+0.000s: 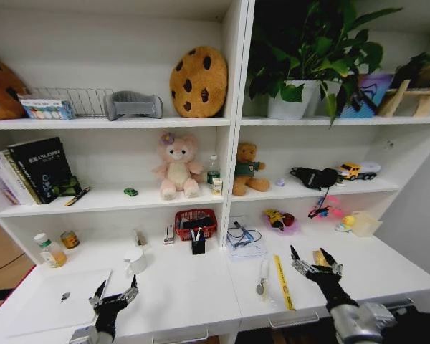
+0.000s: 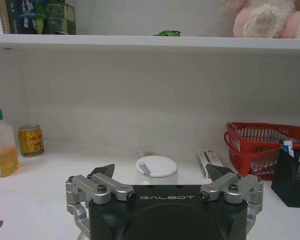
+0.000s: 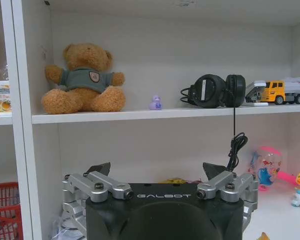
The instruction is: Organize the objects on the table.
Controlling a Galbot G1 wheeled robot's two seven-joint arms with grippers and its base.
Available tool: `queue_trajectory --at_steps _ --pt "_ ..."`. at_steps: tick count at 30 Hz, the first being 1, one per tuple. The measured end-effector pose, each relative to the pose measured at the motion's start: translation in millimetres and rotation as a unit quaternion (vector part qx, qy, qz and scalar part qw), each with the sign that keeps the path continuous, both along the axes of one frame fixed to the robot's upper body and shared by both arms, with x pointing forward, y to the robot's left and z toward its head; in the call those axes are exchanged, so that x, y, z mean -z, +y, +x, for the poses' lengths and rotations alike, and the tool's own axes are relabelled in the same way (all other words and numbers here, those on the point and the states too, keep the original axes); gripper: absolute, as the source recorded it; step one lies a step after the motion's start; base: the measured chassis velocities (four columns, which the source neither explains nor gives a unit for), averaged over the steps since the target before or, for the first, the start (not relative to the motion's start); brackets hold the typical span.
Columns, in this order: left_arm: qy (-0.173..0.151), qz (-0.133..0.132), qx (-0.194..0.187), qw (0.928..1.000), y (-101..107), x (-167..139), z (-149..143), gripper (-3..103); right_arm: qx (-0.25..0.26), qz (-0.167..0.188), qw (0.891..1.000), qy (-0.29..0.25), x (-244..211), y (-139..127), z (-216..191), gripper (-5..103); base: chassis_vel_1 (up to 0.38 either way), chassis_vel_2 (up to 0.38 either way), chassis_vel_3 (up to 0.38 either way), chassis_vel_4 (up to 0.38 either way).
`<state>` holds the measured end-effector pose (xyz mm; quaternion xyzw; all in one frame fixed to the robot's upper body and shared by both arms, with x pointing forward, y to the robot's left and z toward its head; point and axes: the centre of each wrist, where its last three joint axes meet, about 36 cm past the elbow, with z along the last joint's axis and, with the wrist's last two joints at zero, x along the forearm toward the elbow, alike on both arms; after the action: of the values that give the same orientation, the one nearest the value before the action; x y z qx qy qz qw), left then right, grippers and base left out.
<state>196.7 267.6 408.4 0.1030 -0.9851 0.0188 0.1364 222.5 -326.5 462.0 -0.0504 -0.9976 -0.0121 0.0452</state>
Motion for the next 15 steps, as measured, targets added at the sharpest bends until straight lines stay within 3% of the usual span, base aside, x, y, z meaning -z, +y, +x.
queue_trajectory --at_steps 15 --pt "0.000 0.001 -0.002 1.0000 -1 -2 -2 100 -0.004 0.021 1.000 -0.001 8 13 -13 100 0.000 0.000 0.000 0.000"
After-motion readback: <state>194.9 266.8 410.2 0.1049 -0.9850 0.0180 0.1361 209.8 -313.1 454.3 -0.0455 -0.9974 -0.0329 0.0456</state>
